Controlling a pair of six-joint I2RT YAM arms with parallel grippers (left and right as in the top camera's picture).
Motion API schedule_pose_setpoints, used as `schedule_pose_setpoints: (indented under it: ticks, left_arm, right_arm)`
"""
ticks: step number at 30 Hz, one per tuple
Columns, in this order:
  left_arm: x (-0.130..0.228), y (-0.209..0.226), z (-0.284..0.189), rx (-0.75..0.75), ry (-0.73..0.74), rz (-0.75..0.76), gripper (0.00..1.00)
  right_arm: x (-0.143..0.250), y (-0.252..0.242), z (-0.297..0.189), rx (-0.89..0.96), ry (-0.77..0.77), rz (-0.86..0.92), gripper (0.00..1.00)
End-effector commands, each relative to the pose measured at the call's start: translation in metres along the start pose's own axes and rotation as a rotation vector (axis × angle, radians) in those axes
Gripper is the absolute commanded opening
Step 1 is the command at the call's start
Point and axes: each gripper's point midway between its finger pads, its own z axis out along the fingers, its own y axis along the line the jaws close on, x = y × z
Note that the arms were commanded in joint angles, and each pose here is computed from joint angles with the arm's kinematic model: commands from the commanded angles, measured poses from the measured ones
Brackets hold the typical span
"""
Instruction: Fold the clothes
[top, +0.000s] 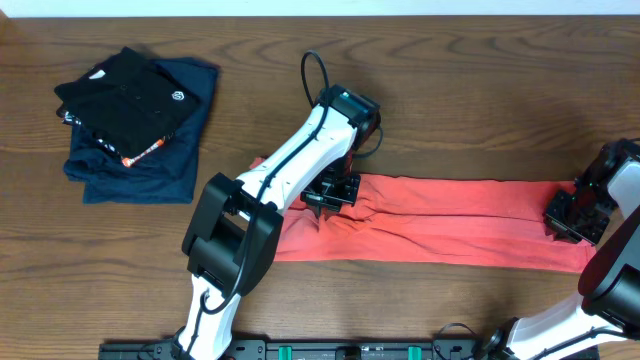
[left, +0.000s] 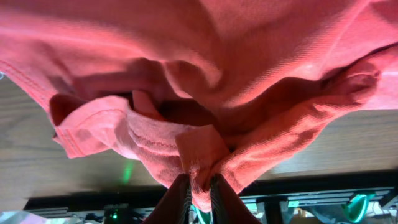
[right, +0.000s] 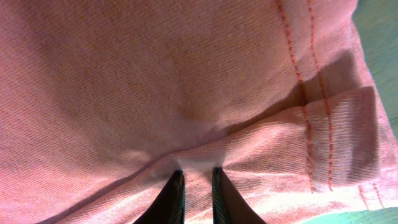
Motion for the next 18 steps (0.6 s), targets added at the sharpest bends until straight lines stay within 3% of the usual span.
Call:
schedule_pose_setpoints:
  ticks: [1, 12, 18]
  left_arm:
    - [0.001, -0.005, 0.001, 0.009, -0.006, 0.011, 0.06]
    - [-0.06, -0.024, -0.023, 0.04, -0.292, 0.207, 0.06]
    - [-0.064, -0.035, -0.023, 0.047, -0.321, 0.252, 0.06]
  right_arm:
    - [0.002, -0.002, 0.0, -0.004, -0.005, 0.025, 0.15]
    - [0.002, -0.002, 0.0, -0.004, -0.005, 0.025, 0.15]
    - [0.002, -0.002, 0.0, -0.004, -0.005, 0.025, 0.15]
